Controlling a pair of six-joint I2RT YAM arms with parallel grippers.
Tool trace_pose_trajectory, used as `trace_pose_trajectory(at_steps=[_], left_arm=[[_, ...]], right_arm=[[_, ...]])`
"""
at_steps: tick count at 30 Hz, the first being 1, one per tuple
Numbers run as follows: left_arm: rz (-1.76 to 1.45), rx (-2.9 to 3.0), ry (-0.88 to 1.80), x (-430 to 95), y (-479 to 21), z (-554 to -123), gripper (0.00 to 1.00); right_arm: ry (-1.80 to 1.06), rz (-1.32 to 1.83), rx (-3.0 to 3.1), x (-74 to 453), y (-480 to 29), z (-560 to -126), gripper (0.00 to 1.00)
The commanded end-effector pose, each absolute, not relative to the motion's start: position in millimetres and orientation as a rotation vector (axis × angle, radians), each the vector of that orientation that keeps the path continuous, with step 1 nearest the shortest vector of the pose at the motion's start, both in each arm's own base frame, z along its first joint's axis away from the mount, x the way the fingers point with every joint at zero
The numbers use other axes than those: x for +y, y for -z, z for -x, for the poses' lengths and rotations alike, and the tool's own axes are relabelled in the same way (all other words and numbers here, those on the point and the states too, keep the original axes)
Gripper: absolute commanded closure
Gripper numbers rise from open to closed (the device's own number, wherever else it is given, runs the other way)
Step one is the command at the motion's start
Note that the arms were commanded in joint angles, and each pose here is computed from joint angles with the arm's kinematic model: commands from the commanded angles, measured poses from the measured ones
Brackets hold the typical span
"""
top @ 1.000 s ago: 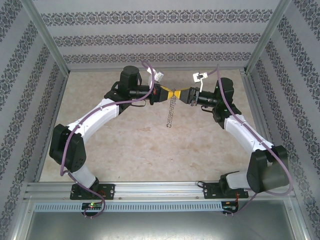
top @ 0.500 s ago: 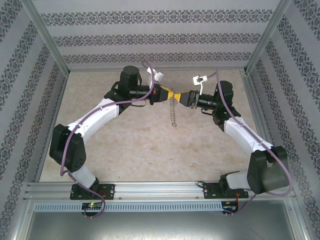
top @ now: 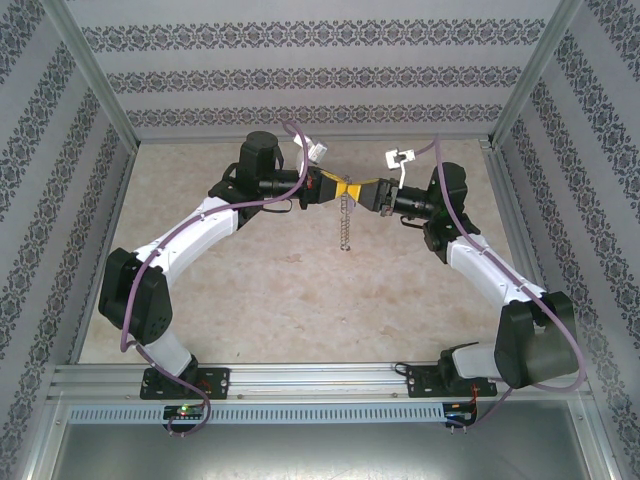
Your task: Put the keys on the keyring
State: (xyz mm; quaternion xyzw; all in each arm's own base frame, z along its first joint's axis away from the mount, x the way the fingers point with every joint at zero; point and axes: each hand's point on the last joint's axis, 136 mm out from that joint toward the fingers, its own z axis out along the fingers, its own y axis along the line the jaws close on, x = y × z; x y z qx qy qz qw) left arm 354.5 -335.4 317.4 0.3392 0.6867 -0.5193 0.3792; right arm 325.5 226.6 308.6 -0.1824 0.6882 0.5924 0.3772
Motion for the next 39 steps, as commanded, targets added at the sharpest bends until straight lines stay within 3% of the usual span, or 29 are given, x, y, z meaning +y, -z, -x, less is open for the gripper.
trace_pose_trajectory(at_steps=[1, 8, 13, 21, 25, 34, 39], left_arm=[[-0.895, 1.641, 1.325, -333.5, -348.0, -344.6, 1.0], [-0.888, 1.643, 1.319, -332.8, -348.3, -345.7, 1.0], [-0.863, 1.671, 1.275, -329.9, -347.1, -349.9, 0.99], [-0.847, 1.673, 1.136, -306.5, -361.2, -356.5, 0.59], [-0.876, 1.677, 1.062, -295.4, -364.9, -359.7, 0.47], [-0.976, 1.72, 1.0, -283.2, -366.7, -359.7, 0.38], [-0.993, 1.727, 0.999, -277.1, -371.1, -359.9, 0.37]], right_arm=[[-1.529, 0.503, 1.732, 230.2, -310.2, -320.4, 0.76], [-1.533, 0.503, 1.743, 229.8, -305.4, -318.4, 1.0], [-1.523, 0.502, 1.754, 226.7, -303.5, -320.9, 1.0], [-1.472, 0.572, 1.779, 223.7, -309.7, -333.5, 1.0], [-1.429, 0.606, 1.783, 221.9, -316.8, -342.6, 1.0], [-1.388, 0.724, 1.744, 219.1, -345.2, -357.1, 1.0], [-1.112, 0.89, 1.86, 230.1, -343.6, -356.1, 1.0]])
